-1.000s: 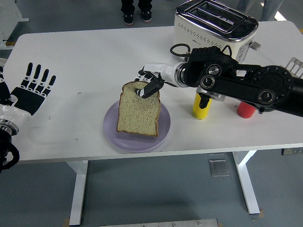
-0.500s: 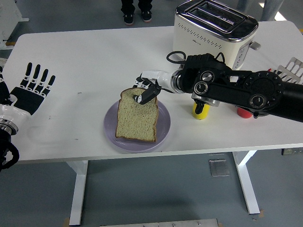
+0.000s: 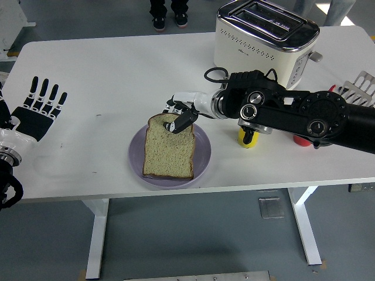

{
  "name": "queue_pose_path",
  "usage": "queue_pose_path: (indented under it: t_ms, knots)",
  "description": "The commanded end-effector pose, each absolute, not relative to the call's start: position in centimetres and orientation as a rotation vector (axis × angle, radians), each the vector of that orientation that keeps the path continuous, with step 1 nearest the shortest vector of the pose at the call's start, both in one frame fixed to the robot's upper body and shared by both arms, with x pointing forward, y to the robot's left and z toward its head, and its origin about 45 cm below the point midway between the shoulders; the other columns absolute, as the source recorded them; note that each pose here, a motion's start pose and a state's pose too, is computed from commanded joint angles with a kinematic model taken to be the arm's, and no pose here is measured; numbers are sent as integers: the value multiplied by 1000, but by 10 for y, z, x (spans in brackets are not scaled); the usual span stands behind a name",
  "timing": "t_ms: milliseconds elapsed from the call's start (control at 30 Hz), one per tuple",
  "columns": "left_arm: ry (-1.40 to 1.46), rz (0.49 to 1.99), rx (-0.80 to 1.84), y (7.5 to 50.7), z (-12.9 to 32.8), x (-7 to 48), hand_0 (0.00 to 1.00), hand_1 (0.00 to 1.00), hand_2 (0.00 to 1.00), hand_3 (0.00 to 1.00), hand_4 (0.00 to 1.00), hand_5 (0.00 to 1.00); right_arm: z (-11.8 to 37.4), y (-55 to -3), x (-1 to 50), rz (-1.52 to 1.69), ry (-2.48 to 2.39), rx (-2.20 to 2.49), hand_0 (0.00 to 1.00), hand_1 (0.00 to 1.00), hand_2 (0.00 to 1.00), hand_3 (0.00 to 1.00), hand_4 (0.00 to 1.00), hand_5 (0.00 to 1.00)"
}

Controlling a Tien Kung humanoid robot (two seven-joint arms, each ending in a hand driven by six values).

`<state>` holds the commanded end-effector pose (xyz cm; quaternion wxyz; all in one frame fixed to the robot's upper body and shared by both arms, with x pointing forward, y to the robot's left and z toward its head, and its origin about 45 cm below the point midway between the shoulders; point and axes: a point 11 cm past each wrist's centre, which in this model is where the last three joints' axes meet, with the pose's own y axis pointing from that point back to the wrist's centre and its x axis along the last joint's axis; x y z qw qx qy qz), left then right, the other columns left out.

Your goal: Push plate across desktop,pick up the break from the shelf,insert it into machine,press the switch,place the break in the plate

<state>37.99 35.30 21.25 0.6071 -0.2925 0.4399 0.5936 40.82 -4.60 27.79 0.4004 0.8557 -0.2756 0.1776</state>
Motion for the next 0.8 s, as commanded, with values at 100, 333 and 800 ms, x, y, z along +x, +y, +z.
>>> queue_pose_path:
  t_ms: [100, 333, 800]
  knots:
    - [1016, 1375, -675, 354, 212, 380, 799, 744, 699, 695, 814, 998, 277, -46, 408, 450, -686, 2165, 422, 536, 538, 502, 245, 2]
    - [1013, 1374, -671, 353, 212, 380, 799, 744, 699, 695, 813, 998, 273, -48, 408, 447, -661, 2164, 531, 591, 585, 538, 307, 2]
    - [1015, 1375, -669, 353, 211, 380, 801, 744, 698, 693, 815, 998, 269, -48, 409, 450, -642, 2170, 600, 643, 646, 589, 420, 69]
